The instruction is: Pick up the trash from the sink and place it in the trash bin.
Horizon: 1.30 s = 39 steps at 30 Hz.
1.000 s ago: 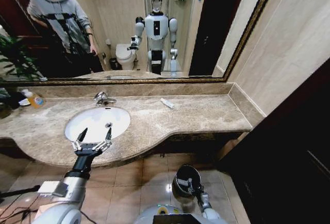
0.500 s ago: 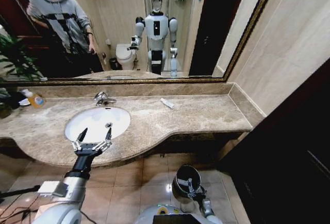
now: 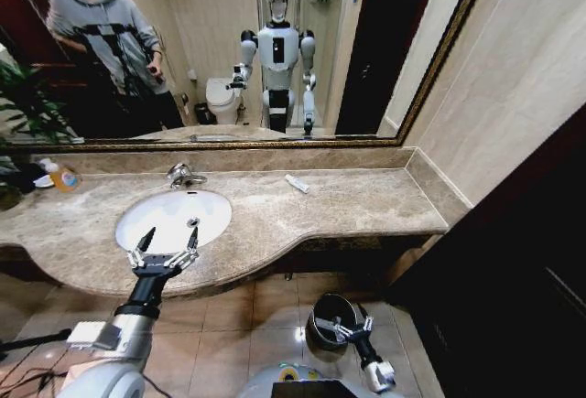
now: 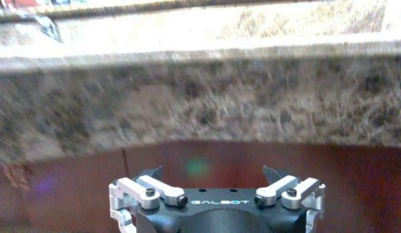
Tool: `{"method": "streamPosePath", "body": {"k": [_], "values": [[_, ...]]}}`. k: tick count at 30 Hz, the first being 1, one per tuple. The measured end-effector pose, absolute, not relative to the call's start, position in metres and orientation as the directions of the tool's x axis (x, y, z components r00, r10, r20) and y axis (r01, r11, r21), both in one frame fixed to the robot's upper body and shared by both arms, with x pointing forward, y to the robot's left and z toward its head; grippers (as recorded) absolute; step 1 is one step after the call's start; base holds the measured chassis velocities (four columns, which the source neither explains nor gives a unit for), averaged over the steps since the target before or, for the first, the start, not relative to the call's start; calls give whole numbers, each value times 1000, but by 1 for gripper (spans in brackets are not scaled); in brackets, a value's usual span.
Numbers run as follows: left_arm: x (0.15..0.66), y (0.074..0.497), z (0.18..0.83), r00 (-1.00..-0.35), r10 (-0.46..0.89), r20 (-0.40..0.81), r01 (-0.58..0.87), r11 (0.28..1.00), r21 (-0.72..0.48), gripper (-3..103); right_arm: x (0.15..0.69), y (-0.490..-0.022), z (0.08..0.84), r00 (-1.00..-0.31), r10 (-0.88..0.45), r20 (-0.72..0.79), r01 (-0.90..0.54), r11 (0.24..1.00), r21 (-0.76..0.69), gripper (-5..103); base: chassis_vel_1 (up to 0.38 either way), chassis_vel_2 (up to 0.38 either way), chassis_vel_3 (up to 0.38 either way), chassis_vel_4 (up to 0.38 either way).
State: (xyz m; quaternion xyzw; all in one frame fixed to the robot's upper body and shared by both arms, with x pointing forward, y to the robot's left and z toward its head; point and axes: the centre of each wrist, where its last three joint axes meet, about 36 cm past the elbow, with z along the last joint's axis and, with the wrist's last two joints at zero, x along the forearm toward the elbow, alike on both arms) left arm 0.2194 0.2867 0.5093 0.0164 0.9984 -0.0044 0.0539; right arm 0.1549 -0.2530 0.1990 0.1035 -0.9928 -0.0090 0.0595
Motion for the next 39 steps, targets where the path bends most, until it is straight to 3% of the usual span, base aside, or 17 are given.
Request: {"method": "streamPosePath", "body": {"k": [8,13,21,32,39], "values": [[219,287,509,-994,32,-108,33,999,-7,100,154,-233,289,-963,-262,-57,-264,964,24,100,0,0,0,0],[219,287,509,-994,32,-108,33,999,-7,100,160,-227,313,-956,-278,-92,-281,959,22,100,0,0,0,0],[219,287,509,-994,32,-108,33,999,-7,100,187,-203,365,-950,-296,-99,-309,938,157,100,0,0,0,0],[219,287,509,-994,32,-108,33,999,-7,100,284,-206,420,-899,-419,-131,-436,886,159,100,0,0,0,0],[219,287,509,-994,32,-108,33,999,-7,100,371,-214,422,-858,-495,-133,-507,858,76,100,0,0,0,0]]}}
